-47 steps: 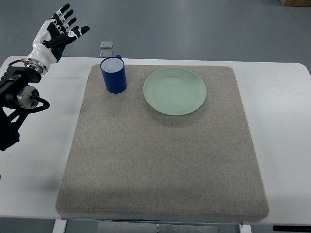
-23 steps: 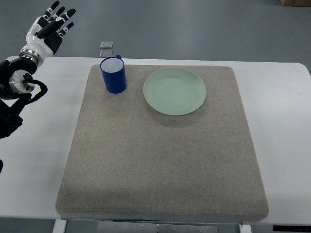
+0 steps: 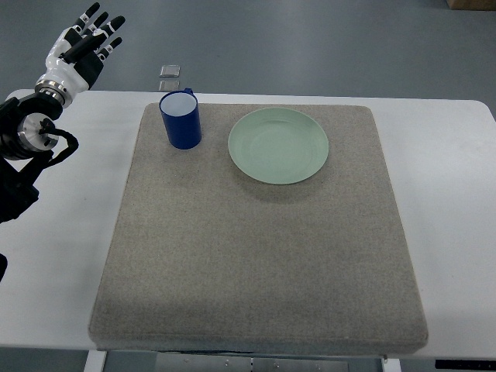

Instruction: Place cup left of plate with left hand

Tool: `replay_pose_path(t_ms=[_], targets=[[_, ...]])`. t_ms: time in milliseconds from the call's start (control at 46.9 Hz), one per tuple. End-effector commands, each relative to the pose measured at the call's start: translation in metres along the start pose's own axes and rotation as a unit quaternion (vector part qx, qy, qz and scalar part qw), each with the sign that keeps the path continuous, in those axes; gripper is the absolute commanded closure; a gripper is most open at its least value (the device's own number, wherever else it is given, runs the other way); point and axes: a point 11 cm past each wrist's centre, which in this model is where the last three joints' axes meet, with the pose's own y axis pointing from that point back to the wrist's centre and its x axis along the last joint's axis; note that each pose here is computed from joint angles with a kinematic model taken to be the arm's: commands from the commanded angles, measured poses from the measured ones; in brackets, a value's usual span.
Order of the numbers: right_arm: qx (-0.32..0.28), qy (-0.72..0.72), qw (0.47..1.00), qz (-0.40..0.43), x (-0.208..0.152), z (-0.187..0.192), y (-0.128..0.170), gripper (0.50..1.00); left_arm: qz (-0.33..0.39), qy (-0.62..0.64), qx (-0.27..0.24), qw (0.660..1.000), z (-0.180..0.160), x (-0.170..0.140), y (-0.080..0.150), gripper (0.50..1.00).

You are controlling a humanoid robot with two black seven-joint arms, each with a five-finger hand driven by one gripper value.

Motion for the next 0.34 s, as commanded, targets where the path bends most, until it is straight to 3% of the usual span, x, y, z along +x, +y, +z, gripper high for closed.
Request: replay_pose_path(t_ms=[0,320], targets=[[0.000,0.000,1.000,0.001,0.000,0.000,0.000,0.568,0.000,0.002,0.002,1.000,-0.003,-0.002,-0.001,0.501],[0.000,-0.008,1.000,-0.029,-0.017,-0.001,-0.002,0.568,-0.013,0.009,0.009,1.000,-0.014,-0.017,-0.004,0.501]])
